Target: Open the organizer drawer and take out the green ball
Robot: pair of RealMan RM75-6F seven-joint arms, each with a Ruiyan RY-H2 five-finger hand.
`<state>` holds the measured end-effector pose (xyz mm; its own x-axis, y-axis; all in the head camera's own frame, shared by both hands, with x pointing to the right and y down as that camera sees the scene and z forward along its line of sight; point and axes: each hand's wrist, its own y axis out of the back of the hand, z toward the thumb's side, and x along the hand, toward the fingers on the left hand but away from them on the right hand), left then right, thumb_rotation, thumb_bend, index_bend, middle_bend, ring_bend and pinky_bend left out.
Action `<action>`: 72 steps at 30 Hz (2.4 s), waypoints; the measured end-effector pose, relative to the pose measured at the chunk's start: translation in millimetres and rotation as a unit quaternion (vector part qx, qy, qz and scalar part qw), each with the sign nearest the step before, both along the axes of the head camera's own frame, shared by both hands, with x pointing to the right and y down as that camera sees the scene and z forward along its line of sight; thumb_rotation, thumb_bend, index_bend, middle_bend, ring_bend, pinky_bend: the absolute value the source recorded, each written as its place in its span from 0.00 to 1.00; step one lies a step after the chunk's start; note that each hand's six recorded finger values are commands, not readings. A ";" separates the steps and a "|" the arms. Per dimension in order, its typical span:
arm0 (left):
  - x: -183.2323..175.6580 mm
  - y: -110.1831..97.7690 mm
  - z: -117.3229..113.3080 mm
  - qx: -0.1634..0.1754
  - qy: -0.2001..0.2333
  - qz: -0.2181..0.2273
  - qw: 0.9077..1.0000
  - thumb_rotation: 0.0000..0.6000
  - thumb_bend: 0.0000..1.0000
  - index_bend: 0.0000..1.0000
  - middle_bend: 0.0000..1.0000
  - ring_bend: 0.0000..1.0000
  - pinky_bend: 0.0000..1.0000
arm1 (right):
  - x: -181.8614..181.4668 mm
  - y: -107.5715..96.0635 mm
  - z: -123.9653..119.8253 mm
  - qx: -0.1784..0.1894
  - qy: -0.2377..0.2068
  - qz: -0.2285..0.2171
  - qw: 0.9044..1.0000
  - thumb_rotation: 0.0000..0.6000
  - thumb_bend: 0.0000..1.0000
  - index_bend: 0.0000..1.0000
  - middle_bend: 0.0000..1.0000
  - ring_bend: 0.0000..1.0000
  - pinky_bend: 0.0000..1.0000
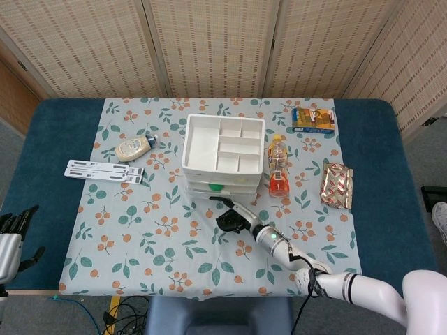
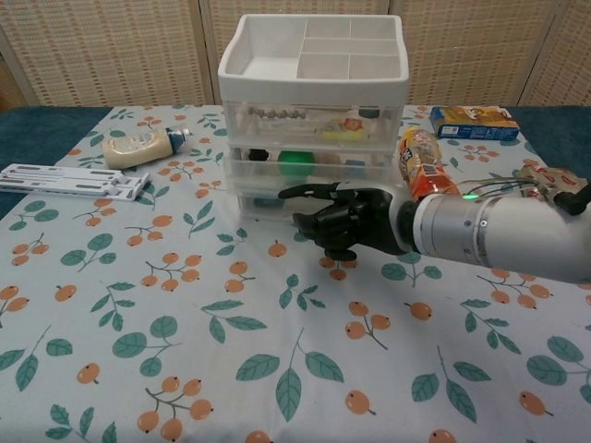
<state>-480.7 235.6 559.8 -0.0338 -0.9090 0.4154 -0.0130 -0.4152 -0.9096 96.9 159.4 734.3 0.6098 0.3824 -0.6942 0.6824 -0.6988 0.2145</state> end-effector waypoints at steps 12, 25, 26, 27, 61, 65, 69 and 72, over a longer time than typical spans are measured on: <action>3.0 1.0 1.8 -0.002 0.005 0.003 1.000 1.00 0.23 0.11 0.21 0.24 0.15 | 12.2 24.8 -14.6 -0.007 -0.005 -0.019 1.000 1.00 0.58 0.00 0.82 0.90 0.86; 7.8 -0.9 1.8 0.000 0.011 0.010 1.000 1.00 0.23 0.11 0.21 0.24 0.15 | 30.9 46.1 -51.8 0.022 -0.005 -0.071 0.997 1.00 0.59 0.00 0.82 0.90 0.86; 8.1 -0.8 2.0 0.000 0.011 0.010 1.000 1.00 0.23 0.11 0.21 0.24 0.15 | 32.4 45.5 -56.3 0.031 -0.005 -0.074 0.997 1.00 0.59 0.00 0.82 0.90 0.86; 8.4 -0.8 2.3 -0.001 0.012 0.011 1.000 1.00 0.23 0.11 0.21 0.24 0.15 | 34.4 44.1 -60.9 0.040 -0.005 -0.075 0.996 1.00 0.59 0.00 0.82 0.90 0.86; 11.9 -0.1 2.9 -0.004 0.028 0.011 1.000 1.00 0.23 0.11 0.21 0.24 0.15 | 63.7 4.2 -53.7 0.114 0.106 -0.111 0.982 1.00 0.59 0.17 0.82 0.90 0.86; 13.1 -0.5 3.5 -0.004 0.030 0.013 0.999 1.00 0.23 0.11 0.21 0.24 0.15 | 64.3 10.2 -57.2 0.111 0.103 -0.115 0.982 1.00 0.59 0.17 0.82 0.90 0.86; 14.8 -0.8 4.2 -0.004 0.031 0.016 0.999 1.00 0.23 0.11 0.21 0.24 0.15 | 63.1 16.9 -62.1 0.111 0.096 -0.122 0.982 1.00 0.59 0.17 0.82 0.90 0.86; 15.0 -1.1 4.1 -0.004 0.032 0.016 0.999 1.00 0.23 0.11 0.21 0.24 0.15 | 62.0 23.0 -66.3 0.110 0.089 -0.129 0.982 1.00 0.59 0.17 0.82 0.90 0.86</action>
